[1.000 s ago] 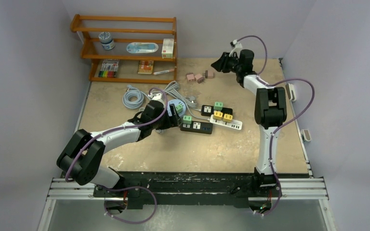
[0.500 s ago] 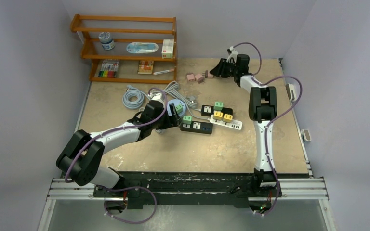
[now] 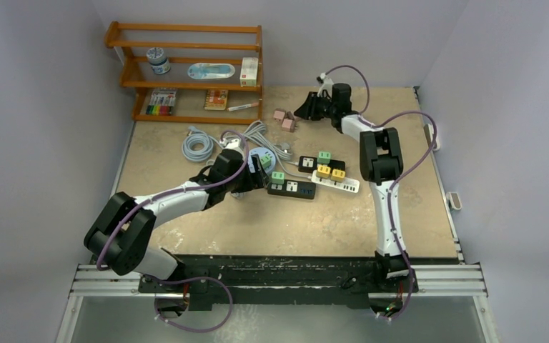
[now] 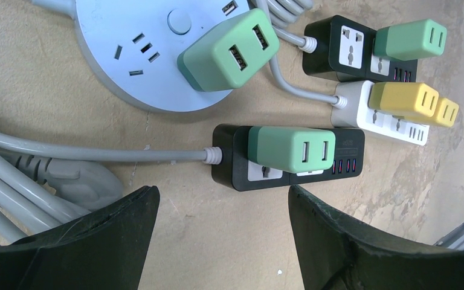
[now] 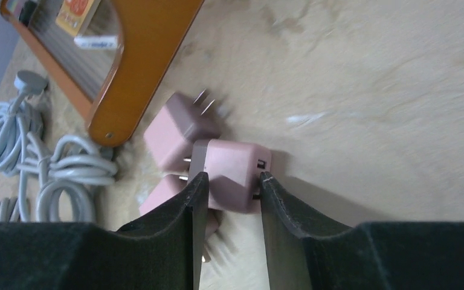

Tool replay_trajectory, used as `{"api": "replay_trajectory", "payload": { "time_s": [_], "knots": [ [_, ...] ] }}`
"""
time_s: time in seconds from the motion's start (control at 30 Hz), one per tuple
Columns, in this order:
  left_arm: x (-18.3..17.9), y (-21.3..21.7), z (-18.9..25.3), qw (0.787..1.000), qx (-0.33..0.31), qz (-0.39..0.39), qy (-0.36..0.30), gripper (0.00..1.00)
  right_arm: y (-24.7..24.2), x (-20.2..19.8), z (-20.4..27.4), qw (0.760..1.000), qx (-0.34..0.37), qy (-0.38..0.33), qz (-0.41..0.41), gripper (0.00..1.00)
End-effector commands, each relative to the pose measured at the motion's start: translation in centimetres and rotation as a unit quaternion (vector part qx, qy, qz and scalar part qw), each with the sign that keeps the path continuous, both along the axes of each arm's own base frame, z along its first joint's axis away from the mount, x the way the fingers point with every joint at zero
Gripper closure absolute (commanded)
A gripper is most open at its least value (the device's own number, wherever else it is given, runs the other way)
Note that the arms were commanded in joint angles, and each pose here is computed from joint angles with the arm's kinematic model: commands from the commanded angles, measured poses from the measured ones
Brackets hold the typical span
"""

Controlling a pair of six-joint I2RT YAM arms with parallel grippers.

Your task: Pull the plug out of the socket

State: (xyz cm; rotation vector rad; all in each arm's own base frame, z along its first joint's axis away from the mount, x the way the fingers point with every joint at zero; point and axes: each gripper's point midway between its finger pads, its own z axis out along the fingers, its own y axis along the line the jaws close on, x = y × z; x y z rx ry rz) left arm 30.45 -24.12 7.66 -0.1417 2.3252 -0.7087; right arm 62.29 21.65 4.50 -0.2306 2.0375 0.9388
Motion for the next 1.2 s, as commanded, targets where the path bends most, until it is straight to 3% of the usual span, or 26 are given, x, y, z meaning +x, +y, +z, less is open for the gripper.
{"api": "replay_trajectory", "payload": {
  "time_s": [0.0,0.13,0.23,0.47,0.67,1.17],
  "knots": [
    [1.2,-0.1,2.0,1.0,-0.011,0.008,-0.027,0.22,-0.8,0.0,7.6,0.996,-0.015,-0.085,-0.02,0.6],
    [1.0,0.0,1.9,1.0,-0.011,0.008,-0.028,0.22,-2.1,-0.8,12.5,0.987,-0.046,-0.148,-0.035,0.57],
    [1.1,-0.1,2.0,0.999,-0.017,0.009,-0.029,0.22,-2.1,-2.2,13.7,0.983,-0.067,-0.165,-0.035,0.56],
    [1.1,-0.5,2.0,0.999,-0.025,0.004,-0.027,0.22,1.4,-6.3,8.5,0.979,-0.163,-0.121,0.008,0.57],
    [0.8,-0.3,1.7,0.999,-0.024,0.005,-0.025,0.22,2.5,-8.3,5.1,0.967,-0.233,-0.1,0.037,0.45],
    [0.8,-0.4,1.3,0.999,-0.027,0.006,-0.021,0.22,2.6,-9.2,0.9,0.953,-0.296,-0.058,0.036,0.45]
  ]
}}
